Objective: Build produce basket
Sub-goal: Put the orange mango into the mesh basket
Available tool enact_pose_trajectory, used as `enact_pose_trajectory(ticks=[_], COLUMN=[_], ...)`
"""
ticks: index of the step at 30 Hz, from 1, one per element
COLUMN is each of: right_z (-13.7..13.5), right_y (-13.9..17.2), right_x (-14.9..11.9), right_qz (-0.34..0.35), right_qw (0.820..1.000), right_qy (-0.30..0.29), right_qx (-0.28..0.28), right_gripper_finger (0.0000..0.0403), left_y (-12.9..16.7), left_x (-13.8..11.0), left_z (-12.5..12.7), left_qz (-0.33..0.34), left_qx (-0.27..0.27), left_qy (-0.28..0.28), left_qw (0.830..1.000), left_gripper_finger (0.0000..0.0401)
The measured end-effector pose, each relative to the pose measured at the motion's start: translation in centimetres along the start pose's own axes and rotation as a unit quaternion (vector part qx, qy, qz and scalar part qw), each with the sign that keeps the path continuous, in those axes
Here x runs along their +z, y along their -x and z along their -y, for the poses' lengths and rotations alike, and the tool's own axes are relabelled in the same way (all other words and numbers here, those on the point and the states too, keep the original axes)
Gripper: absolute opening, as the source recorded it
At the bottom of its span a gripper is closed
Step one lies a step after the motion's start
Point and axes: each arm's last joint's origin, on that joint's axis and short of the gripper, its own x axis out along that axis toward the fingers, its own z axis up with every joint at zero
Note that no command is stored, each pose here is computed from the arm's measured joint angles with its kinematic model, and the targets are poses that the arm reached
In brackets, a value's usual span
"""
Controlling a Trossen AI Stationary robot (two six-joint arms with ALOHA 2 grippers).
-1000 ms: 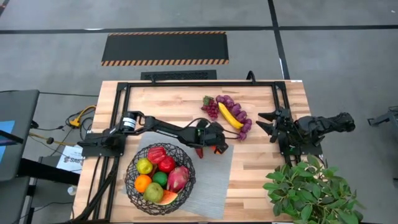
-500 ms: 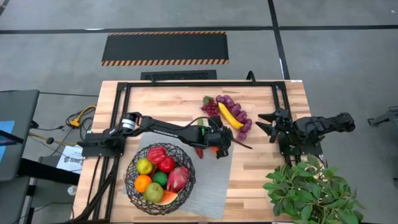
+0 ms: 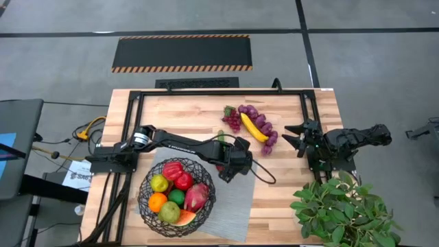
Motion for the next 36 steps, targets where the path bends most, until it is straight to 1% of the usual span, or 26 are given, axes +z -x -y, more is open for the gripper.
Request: enact_pose_trajectory(ticks=[3,6,10,13,15,17,20,22,24,26,28,31,36], right_z=[0.0,0.0,0.0,0.0,0.0,0.0,0.0,0.0,0.0,0.1,0.1,0.1,0.1], right_y=[0.0,0.0,0.0,0.0,0.0,0.0,0.0,0.0,0.0,0.0,0.0,0.0,0.0], right_x=[0.0,0.0,0.0,0.0,0.0,0.0,0.0,-0.1,-0.1,-0.1,-0.1,-0.1,-0.1], right_qz=[0.000,0.000,0.000,0.000,-0.001,-0.002,-0.002,-0.004,-0.004,-0.006,-0.004,-0.005,-0.004], right_qw=[1.000,1.000,1.000,1.000,1.000,1.000,1.000,1.000,1.000,1.000,1.000,1.000,1.000], right_qy=[0.000,0.000,-0.001,0.000,0.001,0.001,0.002,0.003,0.003,0.004,0.003,0.003,0.002], right_qx=[0.000,0.000,0.000,0.000,-0.001,-0.001,-0.001,-0.002,-0.002,-0.003,-0.002,-0.003,-0.004], right_gripper_finger=[0.0255,0.0255,0.0255,0.0255,0.0255,0.0255,0.0255,0.0255,0.0255,0.0255,0.0255,0.0255,0.0255], left_y=[-0.2,-0.7,-1.0,-1.7,-2.1,-2.7,-3.5,-4.1,-4.1,-4.4,-4.4,-4.4,-4.4], left_x=[-0.3,-0.7,-1.4,-1.4,-1.6,-1.4,-1.8,-1.7,-1.9,-1.6,-2.0,-2.1,-2.2], left_z=[-0.5,-1.1,-1.3,-1.1,-0.7,-0.7,-0.4,-0.3,-0.1,-0.2,0.0,0.0,0.0], left_qz=[0.011,0.025,0.014,0.011,0.001,0.010,-0.015,-0.009,-0.018,-0.008,-0.028,-0.035,-0.042], left_qx=[-0.018,-0.031,-0.059,-0.057,-0.068,-0.062,-0.064,-0.064,-0.071,-0.061,-0.060,-0.060,-0.058], left_qy=[-0.011,-0.001,0.011,0.004,0.001,0.002,-0.007,-0.008,-0.012,-0.010,-0.011,-0.011,-0.005], left_qw=[1.000,0.999,0.998,0.998,0.998,0.998,0.998,0.998,0.997,0.998,0.998,0.998,0.997], left_gripper_finger=[0.0355,0.0355,0.0355,0.0355,0.0355,0.0355,0.0355,0.0355,0.0355,0.0355,0.0354,0.0341,0.0291])
